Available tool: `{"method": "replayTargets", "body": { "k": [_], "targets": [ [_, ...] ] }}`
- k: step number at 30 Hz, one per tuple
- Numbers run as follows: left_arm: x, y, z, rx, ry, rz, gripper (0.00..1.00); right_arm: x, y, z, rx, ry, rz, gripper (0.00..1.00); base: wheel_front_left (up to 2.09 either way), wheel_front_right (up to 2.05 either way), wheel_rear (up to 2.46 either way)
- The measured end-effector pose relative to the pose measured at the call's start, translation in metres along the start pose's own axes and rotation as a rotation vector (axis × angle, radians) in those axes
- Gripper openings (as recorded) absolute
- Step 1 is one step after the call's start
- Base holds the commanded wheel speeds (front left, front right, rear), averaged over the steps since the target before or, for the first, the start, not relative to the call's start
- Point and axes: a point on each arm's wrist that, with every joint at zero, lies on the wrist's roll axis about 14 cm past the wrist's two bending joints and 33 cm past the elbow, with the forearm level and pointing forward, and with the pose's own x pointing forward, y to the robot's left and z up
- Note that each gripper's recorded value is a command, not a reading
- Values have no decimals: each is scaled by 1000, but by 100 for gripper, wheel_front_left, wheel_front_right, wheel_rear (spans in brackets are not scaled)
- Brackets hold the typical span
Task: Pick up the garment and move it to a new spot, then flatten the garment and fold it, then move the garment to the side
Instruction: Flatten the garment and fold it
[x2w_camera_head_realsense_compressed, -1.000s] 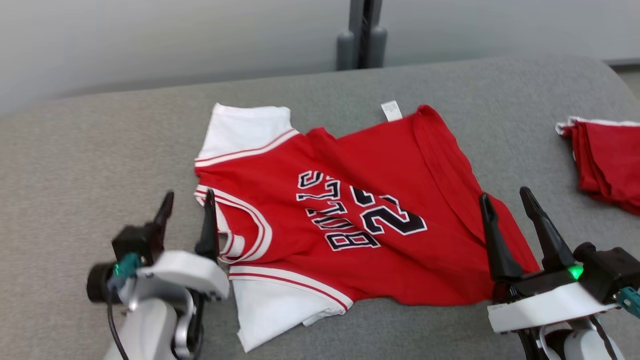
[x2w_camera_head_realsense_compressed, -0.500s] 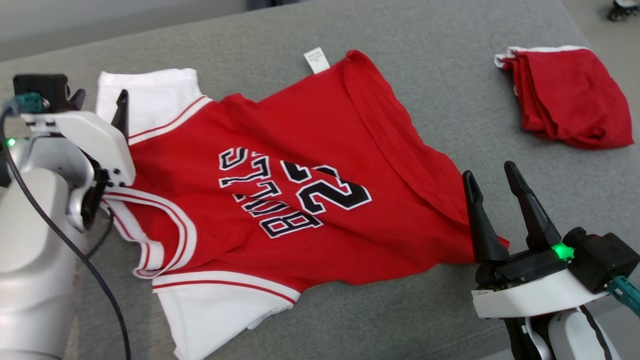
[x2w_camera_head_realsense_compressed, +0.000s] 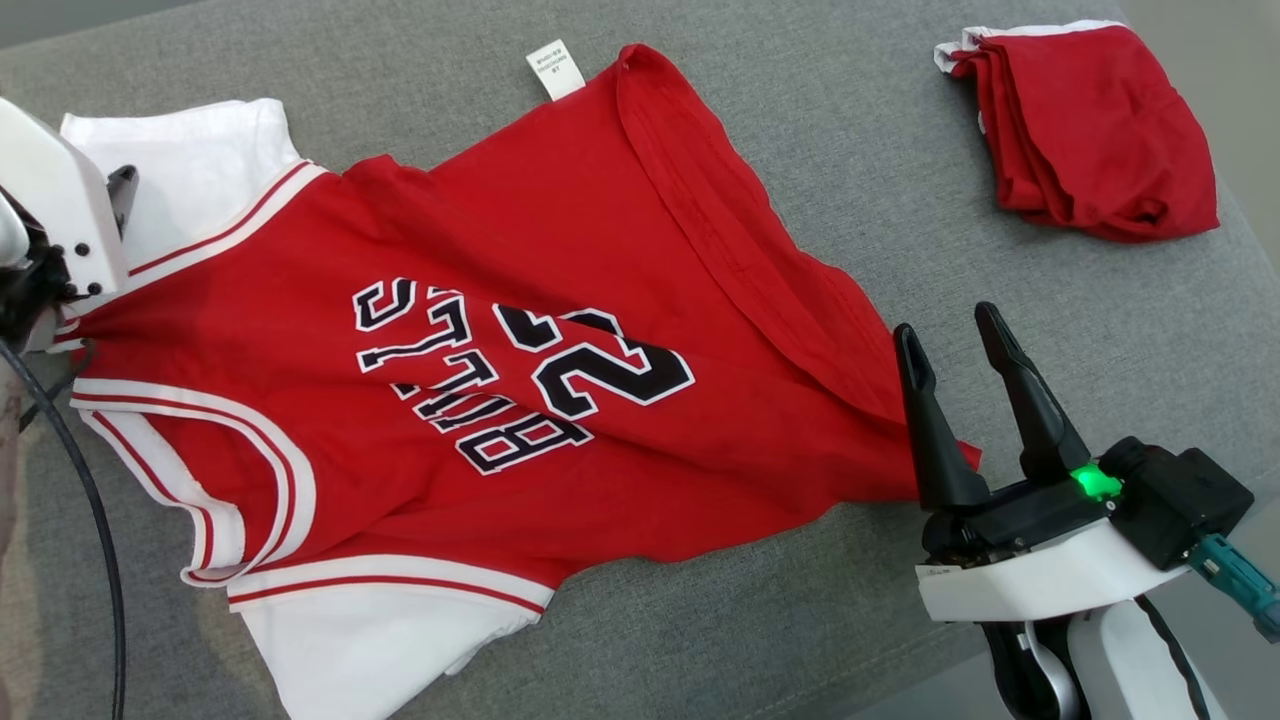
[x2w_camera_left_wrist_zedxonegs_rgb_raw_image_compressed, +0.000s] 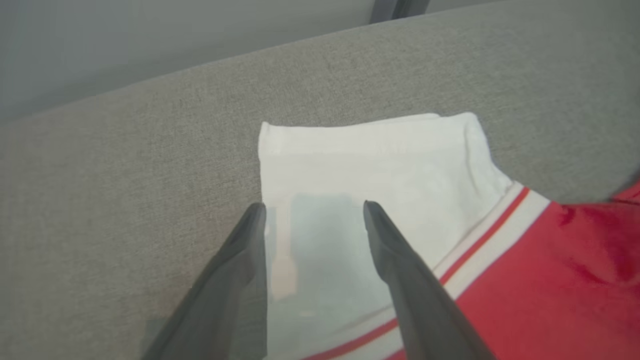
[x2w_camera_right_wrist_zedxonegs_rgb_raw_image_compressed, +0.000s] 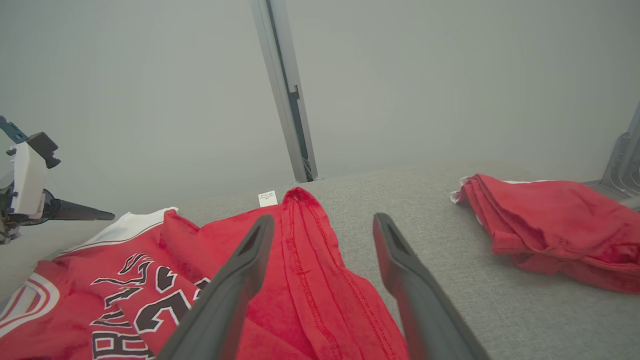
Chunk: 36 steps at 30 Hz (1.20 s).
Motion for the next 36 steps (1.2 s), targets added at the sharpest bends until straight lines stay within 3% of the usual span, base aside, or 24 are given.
{"method": "replayTargets", "body": {
  "k": [4,13,14,16,21,27,34,35,36],
  "targets": [
    [6,9,-13,49,56,36,100,1,2,-5,3,9,6,100,0,0,0],
    [19,20,-25,33,102,69,100,7,2,-9,2,17,10,100,0,0,0],
    [20,19,-25,29,106,60,75,7,1,-10,2,18,9,100,0,0,0],
    [21,16,-25,14,110,41,0,9,1,-10,1,17,10,100,0,0,0],
    [25,7,-11,-4,47,3,0,11,2,-14,2,26,14,100,0,0,0],
    [16,21,61,60,-246,74,0,17,3,-16,0,26,23,100,0,0,0],
    [10,16,111,129,-445,105,0,22,8,-18,1,29,40,100,0,0,0],
    [10,16,114,133,-458,113,17,23,8,-17,2,26,43,100,0,0,0],
    [10,16,115,133,-468,118,48,24,9,-17,5,24,44,100,0,0,0]
  ]
}}
